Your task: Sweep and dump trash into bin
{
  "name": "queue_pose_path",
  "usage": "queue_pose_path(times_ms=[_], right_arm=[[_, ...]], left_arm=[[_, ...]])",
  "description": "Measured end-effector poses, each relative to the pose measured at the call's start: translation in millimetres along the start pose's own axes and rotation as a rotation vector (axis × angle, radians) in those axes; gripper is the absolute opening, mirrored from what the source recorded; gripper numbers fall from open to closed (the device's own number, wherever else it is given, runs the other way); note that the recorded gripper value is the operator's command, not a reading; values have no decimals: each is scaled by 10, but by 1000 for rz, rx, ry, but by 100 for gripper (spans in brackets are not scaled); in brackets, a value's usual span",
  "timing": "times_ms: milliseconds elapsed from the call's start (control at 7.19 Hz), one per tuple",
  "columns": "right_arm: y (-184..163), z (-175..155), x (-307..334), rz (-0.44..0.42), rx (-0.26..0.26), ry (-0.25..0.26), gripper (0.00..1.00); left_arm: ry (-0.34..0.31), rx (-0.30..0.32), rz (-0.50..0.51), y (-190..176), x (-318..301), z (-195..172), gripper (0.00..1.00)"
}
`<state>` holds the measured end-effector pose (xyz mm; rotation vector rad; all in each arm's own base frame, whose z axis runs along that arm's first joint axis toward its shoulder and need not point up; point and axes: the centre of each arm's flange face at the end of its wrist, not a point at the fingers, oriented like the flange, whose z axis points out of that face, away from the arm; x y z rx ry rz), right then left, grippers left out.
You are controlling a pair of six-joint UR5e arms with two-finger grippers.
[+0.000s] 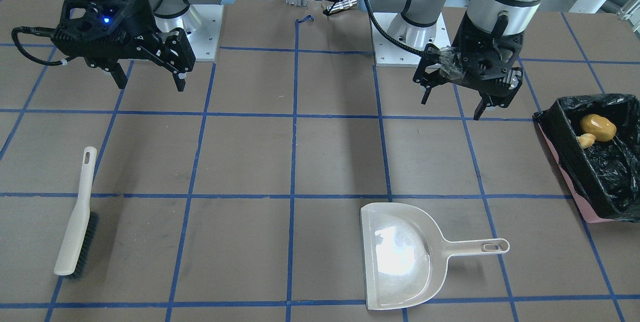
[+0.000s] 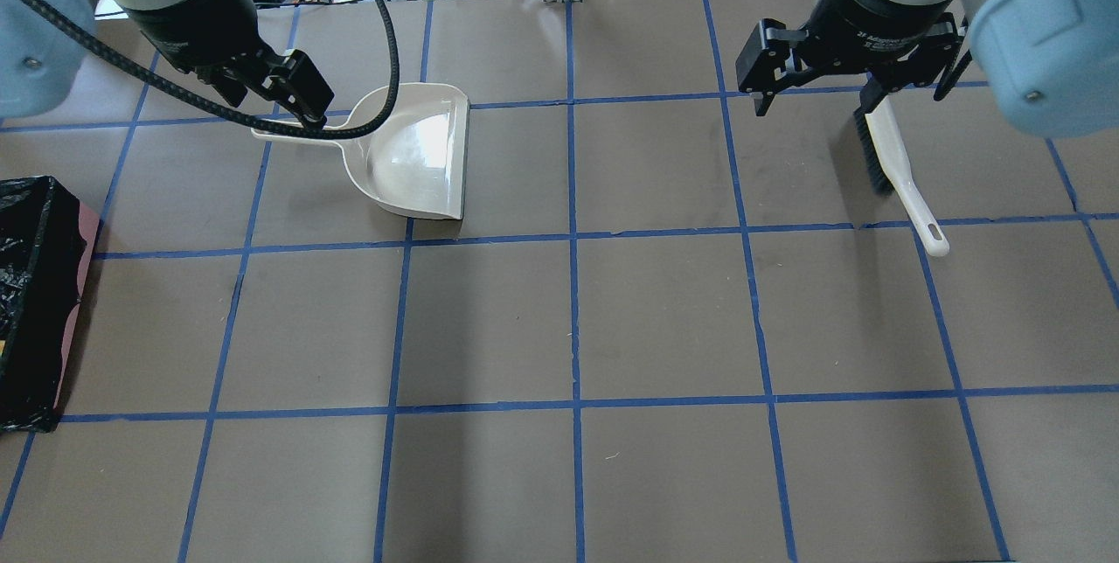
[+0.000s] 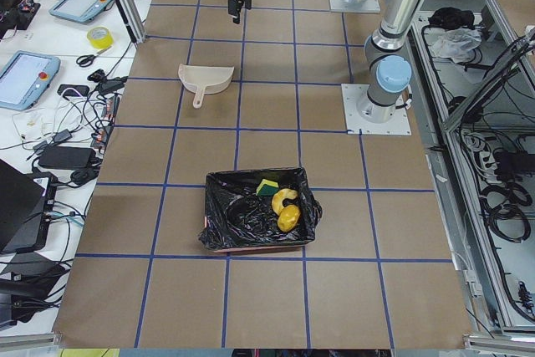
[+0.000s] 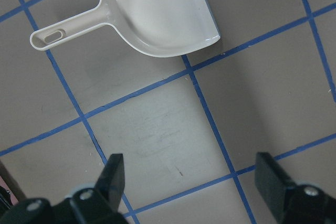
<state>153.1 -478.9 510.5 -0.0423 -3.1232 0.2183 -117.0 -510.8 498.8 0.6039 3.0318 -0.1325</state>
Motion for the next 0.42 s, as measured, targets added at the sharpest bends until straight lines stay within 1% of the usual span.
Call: queue_pose_path(times_ms=[418], right_arm=[[2,-1,0,0,-1,0,100]], left_arm=[[-3,9,-11,89,-8,28,100]])
